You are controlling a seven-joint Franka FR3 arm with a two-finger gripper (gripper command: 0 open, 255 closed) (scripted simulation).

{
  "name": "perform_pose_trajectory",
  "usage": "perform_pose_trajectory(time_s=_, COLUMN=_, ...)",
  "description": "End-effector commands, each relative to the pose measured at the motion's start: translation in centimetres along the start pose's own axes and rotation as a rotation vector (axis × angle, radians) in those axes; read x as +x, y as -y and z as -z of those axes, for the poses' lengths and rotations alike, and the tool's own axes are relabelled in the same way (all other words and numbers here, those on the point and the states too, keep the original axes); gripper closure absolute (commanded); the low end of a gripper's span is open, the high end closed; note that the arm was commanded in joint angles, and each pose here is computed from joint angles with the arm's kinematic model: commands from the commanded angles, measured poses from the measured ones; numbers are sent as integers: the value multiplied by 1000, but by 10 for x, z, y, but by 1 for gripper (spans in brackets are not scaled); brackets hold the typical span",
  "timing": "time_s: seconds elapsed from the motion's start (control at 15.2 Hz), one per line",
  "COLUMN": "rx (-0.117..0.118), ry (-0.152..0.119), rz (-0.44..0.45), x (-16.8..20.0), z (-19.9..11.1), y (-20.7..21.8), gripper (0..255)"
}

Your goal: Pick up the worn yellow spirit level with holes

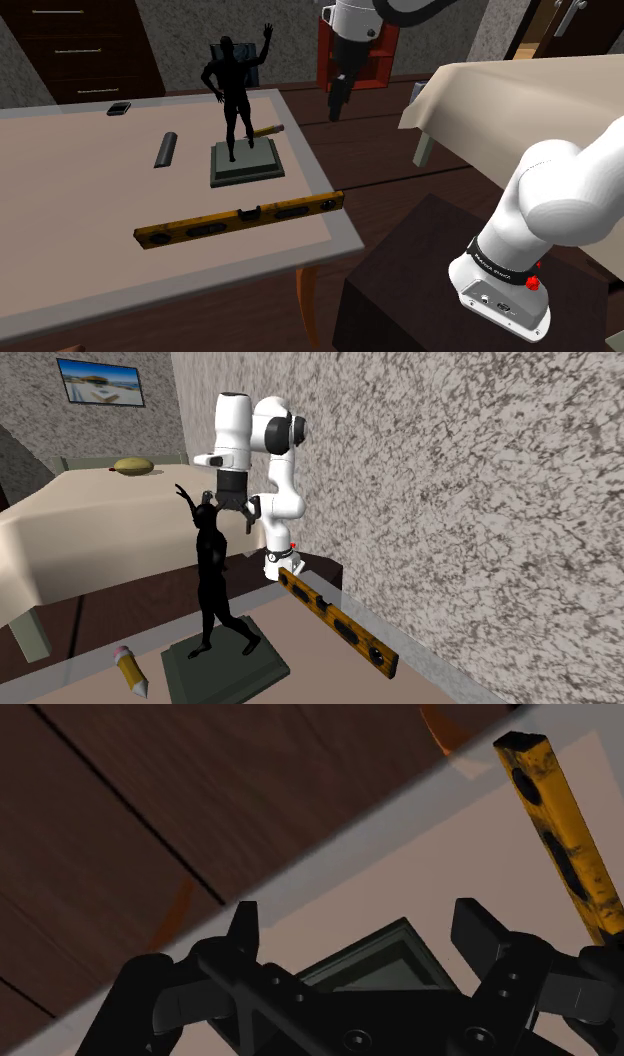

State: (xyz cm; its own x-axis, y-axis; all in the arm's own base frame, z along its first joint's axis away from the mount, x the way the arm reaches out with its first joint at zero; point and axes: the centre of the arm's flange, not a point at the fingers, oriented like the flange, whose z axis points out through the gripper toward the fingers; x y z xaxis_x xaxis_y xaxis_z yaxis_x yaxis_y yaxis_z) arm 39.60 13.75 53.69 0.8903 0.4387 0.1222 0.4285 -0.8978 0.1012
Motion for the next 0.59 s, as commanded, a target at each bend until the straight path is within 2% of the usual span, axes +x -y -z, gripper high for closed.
perform_pose_trajectory(time_s=0.0, rx=11, ry=-1, rz=65, x=12, z=-13, y=19, gripper=0)
perform_pose_trajectory(time_s=0.53, rx=53, ry=-2, rz=315, x=49, z=-60, y=100, gripper=0)
